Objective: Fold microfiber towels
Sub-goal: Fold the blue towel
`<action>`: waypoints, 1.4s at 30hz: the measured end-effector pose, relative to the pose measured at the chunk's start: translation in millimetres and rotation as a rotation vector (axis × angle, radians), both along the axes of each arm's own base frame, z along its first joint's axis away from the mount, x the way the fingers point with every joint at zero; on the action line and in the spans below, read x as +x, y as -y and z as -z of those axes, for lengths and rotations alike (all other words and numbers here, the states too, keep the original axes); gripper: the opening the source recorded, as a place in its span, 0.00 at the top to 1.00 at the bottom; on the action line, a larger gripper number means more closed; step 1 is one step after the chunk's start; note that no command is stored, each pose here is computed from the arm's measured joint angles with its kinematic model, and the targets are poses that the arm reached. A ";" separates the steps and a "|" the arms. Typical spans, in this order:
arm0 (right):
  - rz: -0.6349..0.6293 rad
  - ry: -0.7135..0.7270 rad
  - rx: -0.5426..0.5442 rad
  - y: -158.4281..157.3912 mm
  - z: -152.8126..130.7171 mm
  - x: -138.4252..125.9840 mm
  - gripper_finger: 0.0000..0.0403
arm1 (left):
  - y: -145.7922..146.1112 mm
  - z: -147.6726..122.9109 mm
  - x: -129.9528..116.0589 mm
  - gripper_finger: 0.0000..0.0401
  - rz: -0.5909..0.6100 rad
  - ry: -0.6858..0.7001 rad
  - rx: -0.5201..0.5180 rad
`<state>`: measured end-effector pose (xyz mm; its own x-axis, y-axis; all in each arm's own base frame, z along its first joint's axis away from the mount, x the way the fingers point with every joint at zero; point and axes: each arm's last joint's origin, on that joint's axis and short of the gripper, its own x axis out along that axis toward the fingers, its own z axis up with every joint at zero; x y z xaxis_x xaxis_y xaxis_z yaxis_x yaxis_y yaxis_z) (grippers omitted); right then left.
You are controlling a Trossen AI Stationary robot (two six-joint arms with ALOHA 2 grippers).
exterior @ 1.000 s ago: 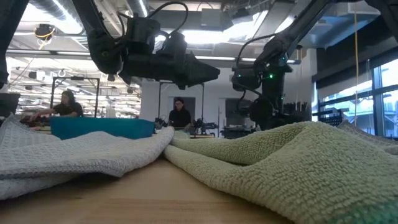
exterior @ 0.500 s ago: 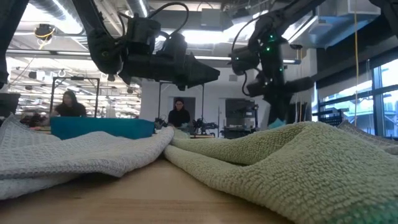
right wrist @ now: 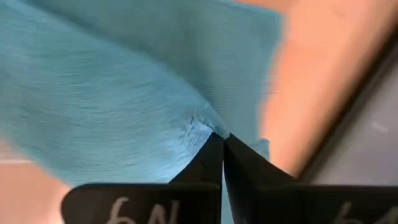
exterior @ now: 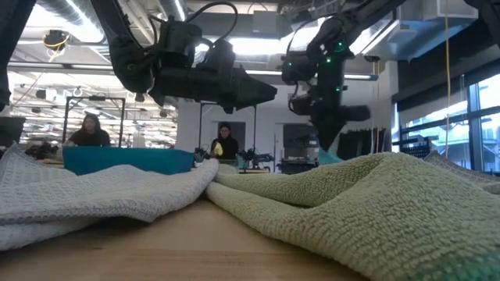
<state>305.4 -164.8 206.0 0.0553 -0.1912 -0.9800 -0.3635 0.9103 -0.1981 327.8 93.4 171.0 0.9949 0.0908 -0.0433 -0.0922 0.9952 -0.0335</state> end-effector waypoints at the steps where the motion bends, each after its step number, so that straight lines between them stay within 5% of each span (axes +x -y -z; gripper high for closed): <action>1: -0.025 -0.026 0.023 -1.7 0.8 -2.5 0.98 | 0.0 0.1 0.0 0.67 0.000 -0.001 -0.001; 8: 0.123 -0.123 -0.057 -2.2 -0.8 -11.6 0.98 | 0.0 1.5 -0.1 0.67 -0.001 -0.015 -0.005; 10: 0.125 -0.131 0.089 -8.5 -1.3 -16.3 0.98 | 0.0 1.8 -0.1 0.67 -0.001 -0.018 -0.006; 13: 0.188 -0.171 -0.042 -8.9 -1.1 -15.8 0.98 | 0.3 1.8 0.0 0.67 0.000 -0.018 -0.006; 17: 0.223 -0.193 -0.034 -12.9 -3.9 -19.2 0.98 | 3.0 1.6 0.7 0.67 0.007 -0.017 -0.006; 29: 0.430 -0.480 0.214 -46.5 -12.7 -42.7 0.98 | 5.3 1.6 1.4 0.67 0.013 -0.016 -0.013; 42: 0.452 -0.434 0.411 -78.4 -16.7 -32.2 0.98 | 6.3 1.6 1.6 0.67 0.015 -0.016 -0.015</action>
<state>273.2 -86.4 222.8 -0.3499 0.2828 -0.8931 0.0957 0.9592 0.2662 329.5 87.1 169.3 0.9954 0.0750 -0.0603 -0.0778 0.9959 -0.0467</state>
